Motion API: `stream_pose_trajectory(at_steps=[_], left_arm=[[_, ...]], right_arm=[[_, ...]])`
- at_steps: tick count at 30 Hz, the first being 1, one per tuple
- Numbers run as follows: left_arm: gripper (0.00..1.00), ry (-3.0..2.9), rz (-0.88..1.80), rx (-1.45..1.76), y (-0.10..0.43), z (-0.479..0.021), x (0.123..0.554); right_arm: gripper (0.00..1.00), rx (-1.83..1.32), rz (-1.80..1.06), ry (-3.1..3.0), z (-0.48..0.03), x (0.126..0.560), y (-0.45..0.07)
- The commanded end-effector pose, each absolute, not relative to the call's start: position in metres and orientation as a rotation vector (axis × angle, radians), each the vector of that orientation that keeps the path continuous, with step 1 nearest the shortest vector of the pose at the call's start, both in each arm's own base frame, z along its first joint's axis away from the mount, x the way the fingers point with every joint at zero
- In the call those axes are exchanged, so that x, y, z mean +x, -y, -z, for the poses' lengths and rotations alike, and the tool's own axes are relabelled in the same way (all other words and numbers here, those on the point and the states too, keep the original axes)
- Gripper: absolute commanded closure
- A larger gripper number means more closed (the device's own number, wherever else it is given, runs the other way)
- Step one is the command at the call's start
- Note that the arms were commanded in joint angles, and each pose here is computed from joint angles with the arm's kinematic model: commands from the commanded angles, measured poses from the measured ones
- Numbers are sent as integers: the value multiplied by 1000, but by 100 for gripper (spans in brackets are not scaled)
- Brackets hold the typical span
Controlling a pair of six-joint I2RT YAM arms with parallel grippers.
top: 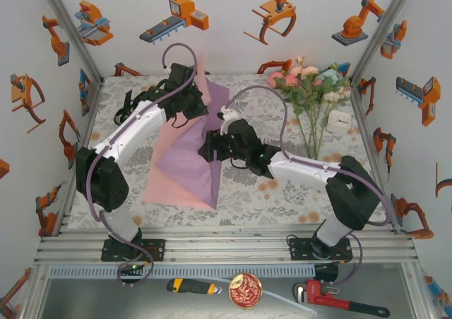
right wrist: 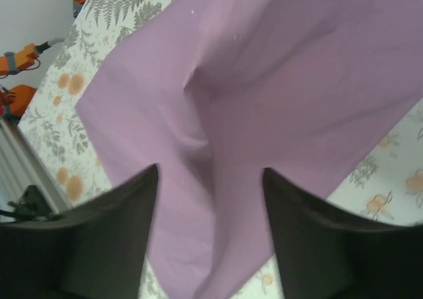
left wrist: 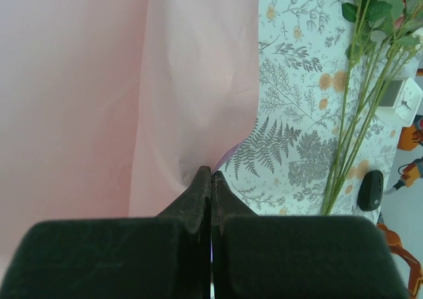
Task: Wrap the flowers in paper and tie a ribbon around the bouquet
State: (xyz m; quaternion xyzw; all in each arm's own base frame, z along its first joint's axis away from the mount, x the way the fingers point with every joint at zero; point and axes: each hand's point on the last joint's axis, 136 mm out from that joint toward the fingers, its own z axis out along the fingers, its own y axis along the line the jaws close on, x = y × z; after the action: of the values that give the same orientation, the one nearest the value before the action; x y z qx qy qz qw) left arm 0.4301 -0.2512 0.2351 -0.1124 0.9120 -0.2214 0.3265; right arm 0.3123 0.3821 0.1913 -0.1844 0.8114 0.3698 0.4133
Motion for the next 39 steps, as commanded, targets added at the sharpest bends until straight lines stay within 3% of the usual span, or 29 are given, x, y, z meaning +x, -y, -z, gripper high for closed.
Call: stream_pose_trajectory(at_steps=[1, 4, 6, 11, 14, 16, 18, 21, 28, 32, 39], left_arm=[[100, -2378, 570, -302, 248, -245, 426], [100, -2368, 579, -281, 248, -249, 427], [100, -2362, 597, -284, 246, -252, 429], [95, -2323, 624, -300, 230, -265, 433], [70, -2294, 581, -295, 206, -275, 432], [62, -2271, 486, -346, 175, -273, 425], [63, -2287, 414, -438, 141, -249, 411], [72, -2311, 427, -597, 110, -202, 386], [92, -2530, 518, -663, 121, -96, 340], [95, -2578, 573, -672, 139, -63, 334], [100, -2699, 390, -690, 135, -17, 330]], right_arm=[[66, -461, -956, -1921, -217, 321, -391], [91, -452, -972, -1901, -217, 319, -388], [100, -449, -976, -1891, -219, 318, -384], [100, -428, -956, -1882, -220, 316, -367], [100, -406, -934, -1892, -215, 318, -357], [100, -392, -921, -1904, -210, 318, -350], [100, -380, -909, -1907, -207, 319, -345], [100, -365, -894, -1907, -204, 319, -337], [100, -326, -868, -1899, -207, 322, -325], [100, -299, -869, -1908, -205, 323, -323], [100, -235, -884, -1901, -212, 321, -312]])
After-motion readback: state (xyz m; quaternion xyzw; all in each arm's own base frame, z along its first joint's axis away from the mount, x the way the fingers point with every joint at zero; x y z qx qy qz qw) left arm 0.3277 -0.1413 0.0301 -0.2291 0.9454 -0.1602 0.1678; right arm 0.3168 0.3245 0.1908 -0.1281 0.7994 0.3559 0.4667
